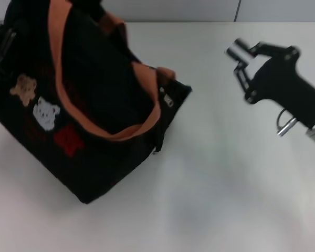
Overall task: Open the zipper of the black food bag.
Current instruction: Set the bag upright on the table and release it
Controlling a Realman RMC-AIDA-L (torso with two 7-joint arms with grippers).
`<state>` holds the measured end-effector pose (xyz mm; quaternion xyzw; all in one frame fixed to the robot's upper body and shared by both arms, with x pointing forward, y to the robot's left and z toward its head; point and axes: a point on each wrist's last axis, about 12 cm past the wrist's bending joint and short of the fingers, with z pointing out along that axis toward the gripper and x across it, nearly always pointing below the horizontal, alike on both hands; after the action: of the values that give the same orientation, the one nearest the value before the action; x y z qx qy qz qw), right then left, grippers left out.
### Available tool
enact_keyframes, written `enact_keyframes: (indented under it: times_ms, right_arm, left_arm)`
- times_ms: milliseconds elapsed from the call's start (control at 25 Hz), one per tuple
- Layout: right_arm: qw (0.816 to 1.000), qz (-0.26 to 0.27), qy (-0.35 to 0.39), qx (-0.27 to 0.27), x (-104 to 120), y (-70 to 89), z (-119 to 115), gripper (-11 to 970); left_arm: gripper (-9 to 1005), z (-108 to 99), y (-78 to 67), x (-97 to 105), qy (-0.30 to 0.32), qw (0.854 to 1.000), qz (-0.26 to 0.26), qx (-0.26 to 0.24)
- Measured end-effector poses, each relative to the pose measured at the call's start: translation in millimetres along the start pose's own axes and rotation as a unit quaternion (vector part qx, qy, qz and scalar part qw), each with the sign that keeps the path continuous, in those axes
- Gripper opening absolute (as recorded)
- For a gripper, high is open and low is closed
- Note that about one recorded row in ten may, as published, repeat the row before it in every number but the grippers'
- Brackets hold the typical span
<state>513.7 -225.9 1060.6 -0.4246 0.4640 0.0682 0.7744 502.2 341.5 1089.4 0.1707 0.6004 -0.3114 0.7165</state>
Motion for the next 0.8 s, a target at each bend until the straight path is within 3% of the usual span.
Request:
enact_keyframes:
  times_ms: [120,160,360,440,600,640,680,800]
  right_arm:
    - [0.999,0.030,0.007,0.028,3.9,-9.6,-5.3,33]
    - [0.998,0.043,0.012,0.040,5.8,-13.2,-7.6,36]
    - [0.998,0.048,0.014,0.046,6.9,-14.8,-8.5,227]
    - [0.998,0.049,0.012,0.045,6.5,-14.5,-6.3,239]
    - [0.998,0.052,0.012,0.043,6.6,-13.2,-4.0,262]
    - [0.998,0.054,0.012,0.043,6.8,-12.6,-3.1,262]
    - [0.998,0.054,0.012,0.043,6.8,-12.6,-3.1,262]
    - [0.997,0.070,0.006,0.046,5.9,-12.8,-3.2,261]
  left_arm:
    - [100,-18.1,-7.0,9.2,0.010,1.000,-0.019,-0.010]
    - [100,-33.6,-13.8,14.7,0.015,0.999,-0.032,-0.015]
    - [98,-60.9,-28.7,27.3,0.031,0.997,-0.058,-0.029]
    - [99,-70.7,-42.0,39.9,0.042,0.995,-0.085,-0.032]
    - [102,-66.1,-55.5,54.6,0.044,0.992,-0.117,-0.030]
    - [103,-53.7,-64.2,63.1,0.045,0.990,-0.129,-0.014]
    - [144,-53.7,-64.2,63.1,0.045,0.990,-0.129,-0.014]
    - [266,-27.8,-75.7,73.9,0.045,0.989,-0.138,0.010]
